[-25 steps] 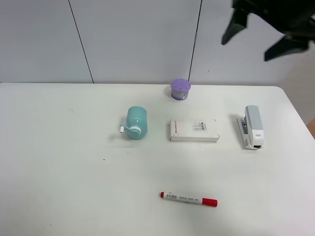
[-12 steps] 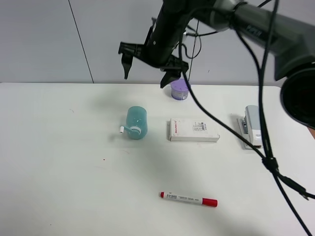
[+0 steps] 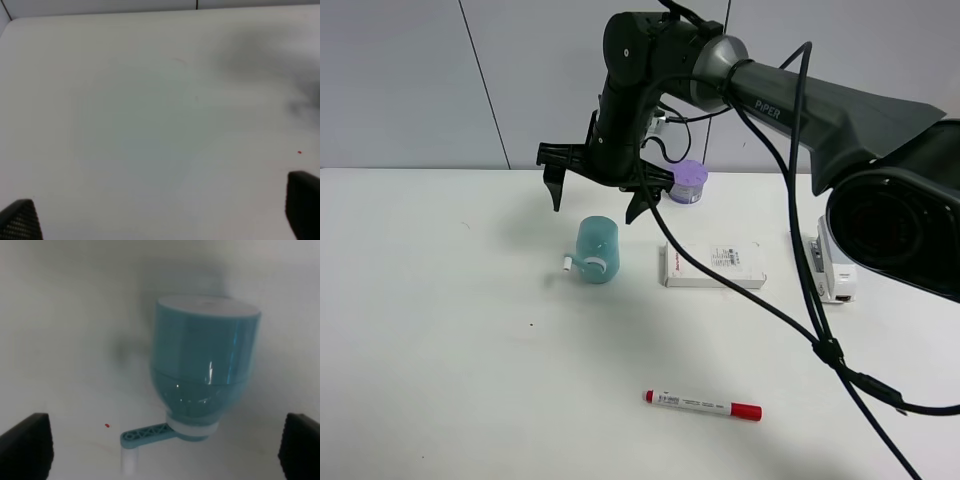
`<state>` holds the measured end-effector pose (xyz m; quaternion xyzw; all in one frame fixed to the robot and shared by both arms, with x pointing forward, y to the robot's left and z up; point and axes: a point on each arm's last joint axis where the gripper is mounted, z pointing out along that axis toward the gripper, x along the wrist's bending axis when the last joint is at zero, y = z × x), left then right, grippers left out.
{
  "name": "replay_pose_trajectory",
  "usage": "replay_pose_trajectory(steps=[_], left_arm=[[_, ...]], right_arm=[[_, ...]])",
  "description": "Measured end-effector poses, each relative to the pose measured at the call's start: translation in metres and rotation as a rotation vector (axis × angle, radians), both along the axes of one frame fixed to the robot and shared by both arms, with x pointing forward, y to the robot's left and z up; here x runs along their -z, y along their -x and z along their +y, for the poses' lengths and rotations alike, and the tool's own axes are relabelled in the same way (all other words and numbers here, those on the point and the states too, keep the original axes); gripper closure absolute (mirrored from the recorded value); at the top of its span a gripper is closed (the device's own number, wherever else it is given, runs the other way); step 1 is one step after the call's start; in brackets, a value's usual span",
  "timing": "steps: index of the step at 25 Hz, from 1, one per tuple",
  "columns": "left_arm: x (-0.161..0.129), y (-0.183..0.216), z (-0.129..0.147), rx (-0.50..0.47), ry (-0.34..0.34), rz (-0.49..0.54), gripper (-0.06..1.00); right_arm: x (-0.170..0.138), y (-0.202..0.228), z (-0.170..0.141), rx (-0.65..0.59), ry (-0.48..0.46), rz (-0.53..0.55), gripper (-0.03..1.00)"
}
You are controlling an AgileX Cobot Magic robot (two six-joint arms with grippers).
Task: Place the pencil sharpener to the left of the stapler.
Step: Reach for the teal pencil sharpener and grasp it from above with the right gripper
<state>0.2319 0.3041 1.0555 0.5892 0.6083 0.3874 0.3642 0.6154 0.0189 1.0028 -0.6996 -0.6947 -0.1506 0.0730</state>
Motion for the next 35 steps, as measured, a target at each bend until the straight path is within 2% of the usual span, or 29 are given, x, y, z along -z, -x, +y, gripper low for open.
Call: replay_pose_trajectory(steps=[13, 20, 27, 35], left_arm=[[0.0, 0.0, 0.0, 0.0, 0.0, 0.0, -0.05], [0.0, 0.0, 0.0, 0.0, 0.0, 0.0, -0.05], [0.0, 0.0, 0.0, 0.0, 0.0, 0.0, -0.05], [0.0, 0.0, 0.0, 0.0, 0.0, 0.0, -0.05]], right_arm=[[0.036, 0.001, 0.011, 0.007, 0.05, 0.057, 0.08], [0.046, -0.002, 0.008, 0.001, 0.104, 0.036, 0.08], [0.066, -0.004, 0.009, -0.002, 0.137, 0.061, 0.08], [0.072, -0.007, 0.01, -0.003, 0.134, 0.049, 0.14]])
